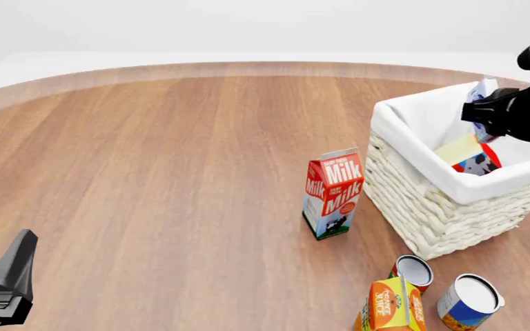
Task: Pick up the cream cheese box and the butter, and put them in the basket.
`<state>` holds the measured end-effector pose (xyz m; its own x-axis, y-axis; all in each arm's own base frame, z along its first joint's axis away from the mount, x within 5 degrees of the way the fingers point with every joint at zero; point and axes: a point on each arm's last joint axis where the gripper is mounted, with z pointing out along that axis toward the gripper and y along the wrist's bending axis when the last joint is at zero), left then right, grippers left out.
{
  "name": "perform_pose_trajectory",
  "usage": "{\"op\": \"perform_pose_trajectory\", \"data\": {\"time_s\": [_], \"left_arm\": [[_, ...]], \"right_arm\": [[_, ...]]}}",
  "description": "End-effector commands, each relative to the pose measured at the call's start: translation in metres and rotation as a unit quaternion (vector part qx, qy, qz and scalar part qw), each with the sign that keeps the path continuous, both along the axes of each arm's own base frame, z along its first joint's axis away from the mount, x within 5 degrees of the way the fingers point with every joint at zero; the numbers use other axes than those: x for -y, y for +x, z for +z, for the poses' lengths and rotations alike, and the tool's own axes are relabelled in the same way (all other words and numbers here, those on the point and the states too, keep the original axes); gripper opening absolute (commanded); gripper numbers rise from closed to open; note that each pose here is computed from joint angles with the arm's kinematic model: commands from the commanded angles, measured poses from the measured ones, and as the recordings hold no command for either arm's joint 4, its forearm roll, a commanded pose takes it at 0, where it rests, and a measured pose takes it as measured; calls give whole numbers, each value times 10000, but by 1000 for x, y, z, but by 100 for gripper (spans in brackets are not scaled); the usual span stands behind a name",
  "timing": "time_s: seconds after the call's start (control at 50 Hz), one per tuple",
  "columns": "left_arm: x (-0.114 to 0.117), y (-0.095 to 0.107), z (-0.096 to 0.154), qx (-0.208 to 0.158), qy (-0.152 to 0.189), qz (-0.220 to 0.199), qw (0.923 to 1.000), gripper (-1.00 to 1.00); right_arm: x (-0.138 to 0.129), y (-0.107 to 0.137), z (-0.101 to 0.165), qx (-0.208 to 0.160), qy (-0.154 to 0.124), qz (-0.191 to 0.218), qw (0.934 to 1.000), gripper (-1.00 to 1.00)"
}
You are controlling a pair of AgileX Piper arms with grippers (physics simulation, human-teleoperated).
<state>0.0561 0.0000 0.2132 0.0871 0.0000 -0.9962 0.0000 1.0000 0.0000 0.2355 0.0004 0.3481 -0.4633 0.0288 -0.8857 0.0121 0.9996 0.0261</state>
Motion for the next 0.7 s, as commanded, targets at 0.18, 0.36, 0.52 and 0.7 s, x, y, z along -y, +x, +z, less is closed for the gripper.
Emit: {"op": "perform_pose_trajectory", "data": {"time_s": [0.18, 0.36, 0.52, 0.7], "left_arm": [[0, 0, 0, 0, 0, 0, 10000, 100], [0, 0, 0, 0, 0, 0, 10000, 100], [0, 0, 0, 0, 0, 0, 10000, 100], [0, 0, 0, 0, 0, 0, 10000, 100]], "right_arm": [[4, 11, -7, -2, 14, -85, 10000, -100], [6, 17, -10, -27, 22, -122, 9999, -100], [5, 20, -12, -40, 19, -117, 9999, -100], [6, 25, -16, -63, 10, -125, 9999, -100]]}}
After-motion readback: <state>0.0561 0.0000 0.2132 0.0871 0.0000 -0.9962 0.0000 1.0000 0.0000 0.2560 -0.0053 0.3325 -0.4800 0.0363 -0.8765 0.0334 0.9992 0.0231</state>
